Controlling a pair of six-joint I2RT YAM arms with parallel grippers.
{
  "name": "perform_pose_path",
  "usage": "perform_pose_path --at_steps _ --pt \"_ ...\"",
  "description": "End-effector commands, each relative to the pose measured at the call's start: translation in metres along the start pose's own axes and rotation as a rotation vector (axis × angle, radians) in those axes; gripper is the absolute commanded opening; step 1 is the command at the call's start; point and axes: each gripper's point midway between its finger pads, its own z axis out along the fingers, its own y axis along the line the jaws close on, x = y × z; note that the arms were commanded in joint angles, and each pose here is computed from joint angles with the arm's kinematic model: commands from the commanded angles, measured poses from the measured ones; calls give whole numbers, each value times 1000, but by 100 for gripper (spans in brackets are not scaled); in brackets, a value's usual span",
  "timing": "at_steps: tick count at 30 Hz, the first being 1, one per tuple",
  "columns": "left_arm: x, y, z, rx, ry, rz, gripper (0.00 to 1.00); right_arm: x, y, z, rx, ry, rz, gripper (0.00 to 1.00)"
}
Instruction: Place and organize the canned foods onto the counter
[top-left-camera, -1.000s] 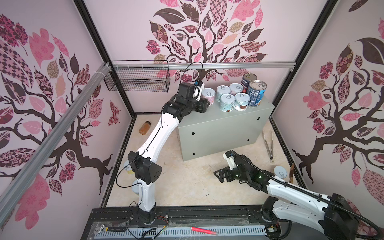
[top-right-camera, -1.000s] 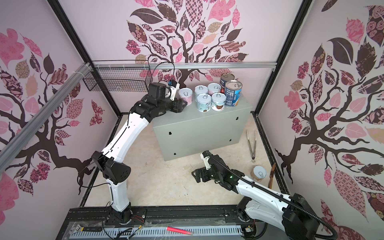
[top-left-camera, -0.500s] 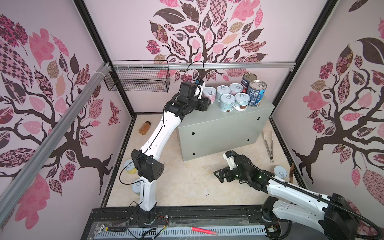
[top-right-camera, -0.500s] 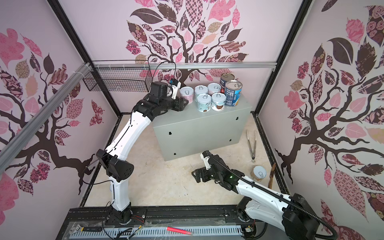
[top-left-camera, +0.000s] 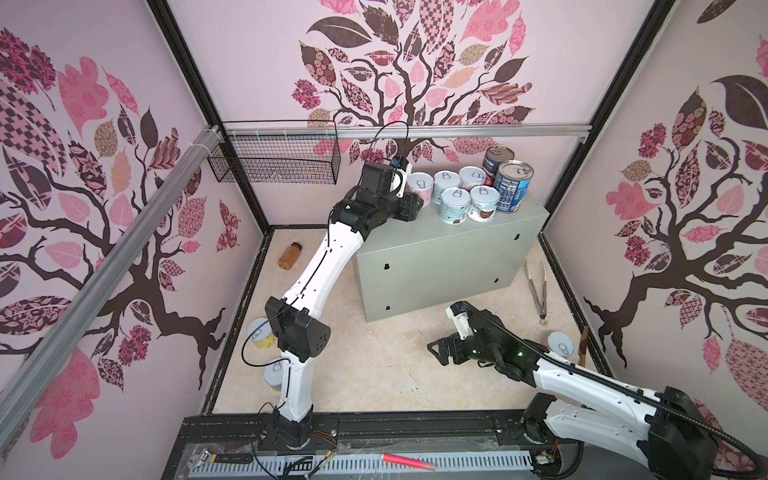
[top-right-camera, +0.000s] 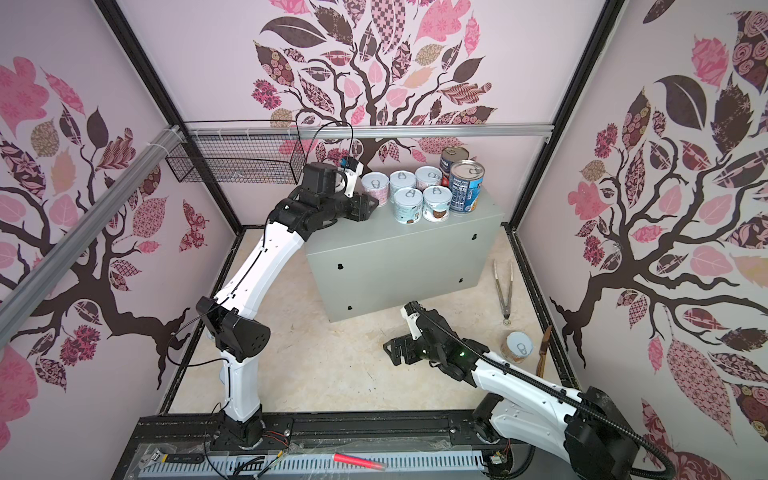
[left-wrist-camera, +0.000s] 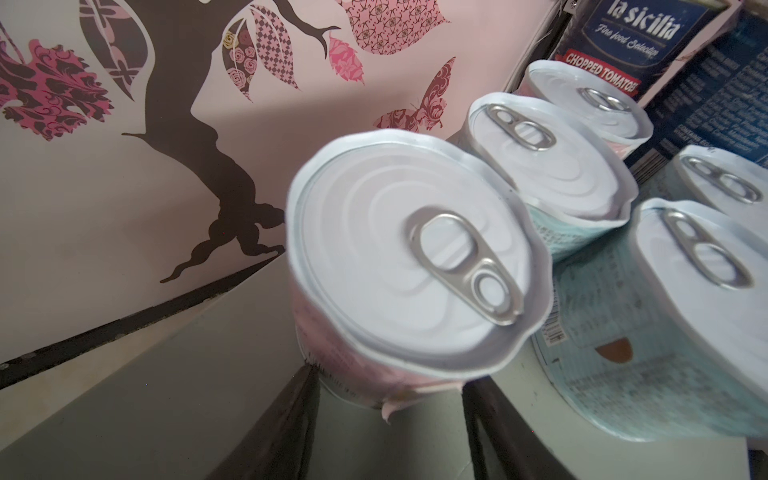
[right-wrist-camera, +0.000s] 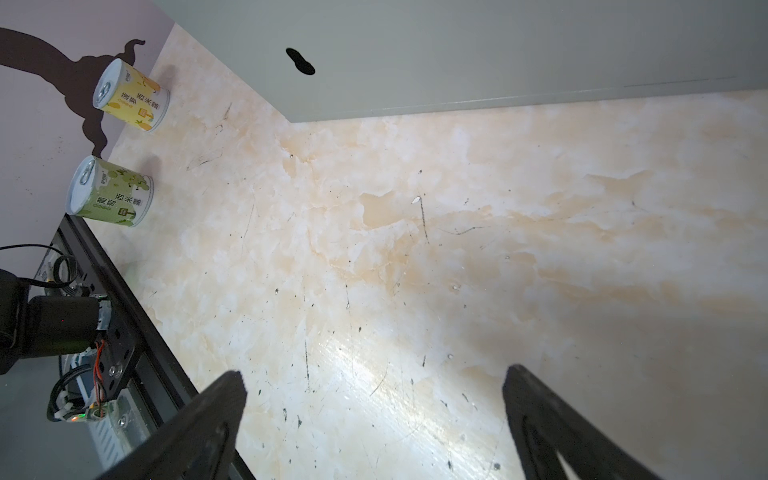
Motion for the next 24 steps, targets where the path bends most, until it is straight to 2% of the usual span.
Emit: perform_pose_path --at_steps 1,6,9,16,20,24 --pt "11 6 3 -26 46 -16 64 -5 6 -3 -10 -5 -13 100" --pt "4 6 -13 -47 25 -19 78 -10 5 -5 6 -16 6 100" --pt "-4 5 -29 -56 1 -21 83 -15 1 -8 39 -28 20 100" --pt "-15 -1 -76 -65 -56 -37 89 -22 -17 -24 166 -57 67 100" --pt "-7 -4 -102 -73 -63 -59 91 -27 -29 -40 242 -107 103 100" --pt "14 -4 -123 -88 -55 -84 93 -30 -52 -59 380 -160 173 100"
